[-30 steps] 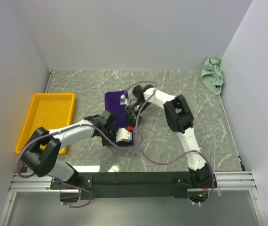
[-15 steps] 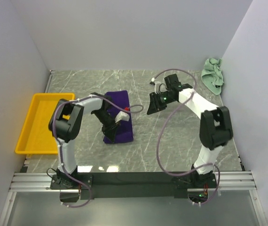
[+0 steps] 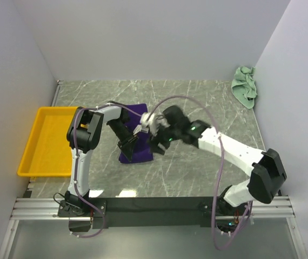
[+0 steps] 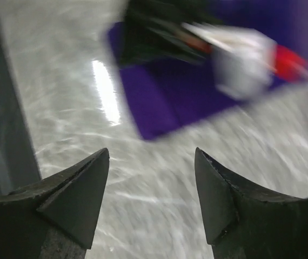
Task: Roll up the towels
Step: Roll the towel
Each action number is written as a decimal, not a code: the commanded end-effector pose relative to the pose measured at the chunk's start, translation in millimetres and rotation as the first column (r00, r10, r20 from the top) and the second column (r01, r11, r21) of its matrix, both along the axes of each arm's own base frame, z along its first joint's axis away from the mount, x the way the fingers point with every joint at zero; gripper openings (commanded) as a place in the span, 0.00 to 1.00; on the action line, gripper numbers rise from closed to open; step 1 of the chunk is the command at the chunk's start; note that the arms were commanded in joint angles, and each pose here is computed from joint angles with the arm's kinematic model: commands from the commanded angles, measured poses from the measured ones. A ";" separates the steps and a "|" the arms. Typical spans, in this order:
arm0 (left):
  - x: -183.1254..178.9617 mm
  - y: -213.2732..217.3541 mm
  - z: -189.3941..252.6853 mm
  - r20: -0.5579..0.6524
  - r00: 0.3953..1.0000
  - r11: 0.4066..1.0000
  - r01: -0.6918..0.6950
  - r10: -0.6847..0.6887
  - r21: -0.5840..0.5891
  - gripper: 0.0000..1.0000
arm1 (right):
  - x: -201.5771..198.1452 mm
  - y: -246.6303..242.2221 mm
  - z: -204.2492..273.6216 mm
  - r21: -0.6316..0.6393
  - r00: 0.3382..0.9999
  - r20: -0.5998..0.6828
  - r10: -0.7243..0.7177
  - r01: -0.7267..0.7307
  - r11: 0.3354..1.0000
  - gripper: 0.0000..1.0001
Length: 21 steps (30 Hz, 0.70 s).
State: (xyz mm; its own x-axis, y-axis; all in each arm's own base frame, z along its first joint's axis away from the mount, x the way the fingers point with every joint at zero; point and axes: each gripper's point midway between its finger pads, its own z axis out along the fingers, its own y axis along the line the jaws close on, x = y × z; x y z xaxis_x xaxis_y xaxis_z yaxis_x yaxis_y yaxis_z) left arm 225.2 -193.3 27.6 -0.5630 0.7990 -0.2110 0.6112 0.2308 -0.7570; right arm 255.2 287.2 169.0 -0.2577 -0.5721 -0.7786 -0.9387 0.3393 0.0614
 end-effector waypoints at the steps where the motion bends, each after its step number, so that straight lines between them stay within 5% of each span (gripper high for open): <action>1: 40.3 9.7 -39.2 0.198 0.978 0.997 0.057 -0.064 0.043 0.07 | -8.7 29.6 -11.8 -0.093 0.978 0.173 0.118 -0.103 0.990 0.72; 6: 40.6 10.3 -45.4 0.184 0.981 0.997 0.045 -0.055 0.054 0.09 | -9.0 72.7 -34.3 -0.145 0.952 0.235 0.196 -0.165 0.976 0.68; 13: 43.7 13.8 -51.9 0.187 0.981 0.996 0.045 -0.058 0.076 0.13 | -14.6 91.1 -93.1 -0.232 0.954 0.149 0.260 -0.222 0.947 0.59; 19: 50.1 18.4 -55.4 0.189 0.981 0.996 0.029 -0.046 0.088 0.14 | -30.4 81.6 -123.0 -0.278 0.949 0.063 0.310 -0.282 0.918 0.33; 21: 53.5 18.7 -53.3 0.192 0.981 0.996 0.020 -0.036 0.084 0.15 | -36.7 78.8 -131.6 -0.291 0.948 0.009 0.317 -0.301 0.908 0.13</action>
